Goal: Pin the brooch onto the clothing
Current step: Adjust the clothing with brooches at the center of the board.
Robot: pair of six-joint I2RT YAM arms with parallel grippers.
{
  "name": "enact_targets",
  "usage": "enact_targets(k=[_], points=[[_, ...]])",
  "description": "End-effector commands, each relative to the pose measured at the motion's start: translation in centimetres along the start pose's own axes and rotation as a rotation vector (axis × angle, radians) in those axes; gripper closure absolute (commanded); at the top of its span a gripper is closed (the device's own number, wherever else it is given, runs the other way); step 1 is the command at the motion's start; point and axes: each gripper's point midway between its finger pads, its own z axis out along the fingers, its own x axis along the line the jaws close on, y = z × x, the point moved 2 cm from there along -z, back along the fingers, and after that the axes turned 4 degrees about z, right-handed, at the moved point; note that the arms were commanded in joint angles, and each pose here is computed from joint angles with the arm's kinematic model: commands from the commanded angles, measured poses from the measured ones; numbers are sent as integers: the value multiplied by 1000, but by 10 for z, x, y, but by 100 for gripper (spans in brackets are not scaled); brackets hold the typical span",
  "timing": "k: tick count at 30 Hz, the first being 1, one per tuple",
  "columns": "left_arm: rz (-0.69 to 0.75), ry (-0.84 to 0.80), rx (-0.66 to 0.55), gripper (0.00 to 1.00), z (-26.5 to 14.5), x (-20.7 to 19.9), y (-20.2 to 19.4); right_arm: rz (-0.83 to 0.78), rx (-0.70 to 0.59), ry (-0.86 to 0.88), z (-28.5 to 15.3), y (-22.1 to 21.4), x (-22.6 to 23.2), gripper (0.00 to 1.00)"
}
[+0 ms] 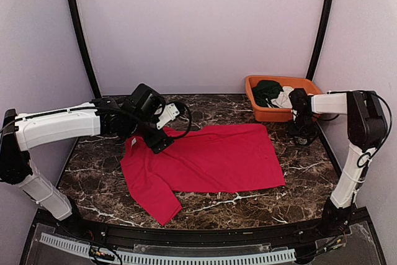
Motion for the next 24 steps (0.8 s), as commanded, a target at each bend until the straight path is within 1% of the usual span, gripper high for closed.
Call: enact_targets(k=[1, 5, 9, 18, 24], points=[[14, 3, 0, 1, -2, -2, -3, 33, 4, 47, -7, -20, 2, 20], [13, 2, -4, 1, -3, -2, -2, 65, -34, 78, -9, -18, 3, 20], [16, 5, -4, 1, -4, -2, -2, 87, -27, 102, -2, -18, 8, 20], [28, 9, 11, 1, 0, -4, -5, 149, -60, 104, 5, -7, 1, 20], [29, 6, 14, 1, 2, -5, -5, 169, -52, 102, 14, -4, -1, 20]])
